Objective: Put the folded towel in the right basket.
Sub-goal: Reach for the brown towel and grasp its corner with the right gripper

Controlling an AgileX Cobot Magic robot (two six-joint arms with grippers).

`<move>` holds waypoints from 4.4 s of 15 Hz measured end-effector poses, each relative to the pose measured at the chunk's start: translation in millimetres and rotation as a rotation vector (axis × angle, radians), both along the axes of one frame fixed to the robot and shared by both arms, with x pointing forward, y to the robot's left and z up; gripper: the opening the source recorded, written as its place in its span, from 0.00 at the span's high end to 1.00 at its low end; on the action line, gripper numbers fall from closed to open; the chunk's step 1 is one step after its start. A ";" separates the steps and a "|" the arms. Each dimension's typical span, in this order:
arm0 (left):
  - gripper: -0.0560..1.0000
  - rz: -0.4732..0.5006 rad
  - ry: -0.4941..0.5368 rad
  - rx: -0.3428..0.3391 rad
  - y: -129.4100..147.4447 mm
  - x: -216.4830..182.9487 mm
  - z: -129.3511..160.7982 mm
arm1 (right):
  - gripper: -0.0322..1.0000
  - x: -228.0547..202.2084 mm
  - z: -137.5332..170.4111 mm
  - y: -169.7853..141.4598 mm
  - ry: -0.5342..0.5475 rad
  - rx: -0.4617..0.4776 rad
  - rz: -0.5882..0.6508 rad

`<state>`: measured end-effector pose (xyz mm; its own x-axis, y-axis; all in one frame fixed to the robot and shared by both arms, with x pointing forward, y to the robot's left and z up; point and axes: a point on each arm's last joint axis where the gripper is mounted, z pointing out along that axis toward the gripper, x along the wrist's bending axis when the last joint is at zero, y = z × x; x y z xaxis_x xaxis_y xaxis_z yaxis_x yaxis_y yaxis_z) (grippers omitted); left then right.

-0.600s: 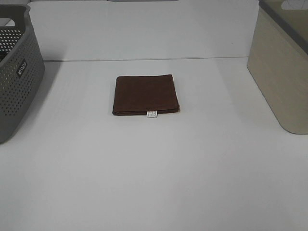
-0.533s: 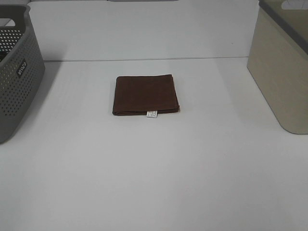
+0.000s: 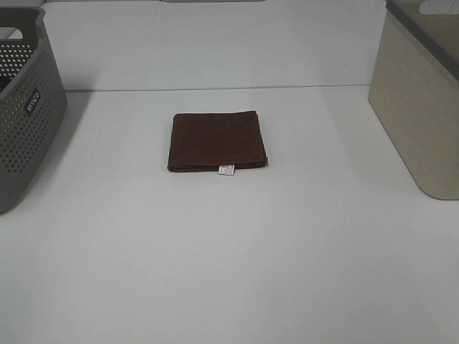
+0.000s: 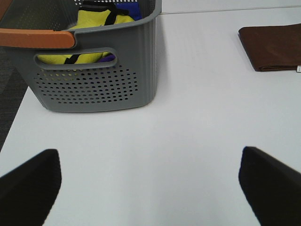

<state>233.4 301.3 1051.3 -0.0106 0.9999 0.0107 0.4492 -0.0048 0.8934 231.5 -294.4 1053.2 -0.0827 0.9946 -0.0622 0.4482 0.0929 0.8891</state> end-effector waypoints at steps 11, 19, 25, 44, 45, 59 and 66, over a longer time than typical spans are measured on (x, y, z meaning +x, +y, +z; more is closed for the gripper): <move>0.02 0.000 0.000 0.000 0.0 0.0 0.0 | 0.22 0.0 0.0 0.0 0.000 0.000 0.000; 0.02 0.000 0.000 0.000 0.0 0.0 0.0 | 0.22 0.0 0.0 0.0 0.000 0.000 0.000; 0.02 0.000 0.000 0.000 0.0 0.0 0.0 | 0.22 0.0 0.0 0.0 0.000 0.000 0.000; 0.02 0.000 0.000 0.000 0.0 0.0 0.0 | 0.22 0.0 0.0 0.0 0.000 0.000 0.000; 0.02 0.000 0.000 0.000 0.0 0.0 0.0 | 0.22 0.0 0.0 0.0 0.000 0.000 0.000; 0.02 0.000 0.000 0.000 0.0 0.0 0.0 | 0.22 201.3 99.3 8.8 0.180 0.082 0.064; 0.02 0.000 0.000 0.000 0.0 0.0 0.0 | 0.22 333.7 94.9 35.5 0.301 0.111 0.218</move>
<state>233.4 301.3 1051.3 -0.0106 0.9999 0.0107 0.4492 -0.0048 0.8934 565.3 -258.9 1148.1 -0.2909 0.9511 0.1040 0.6708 0.1253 0.7309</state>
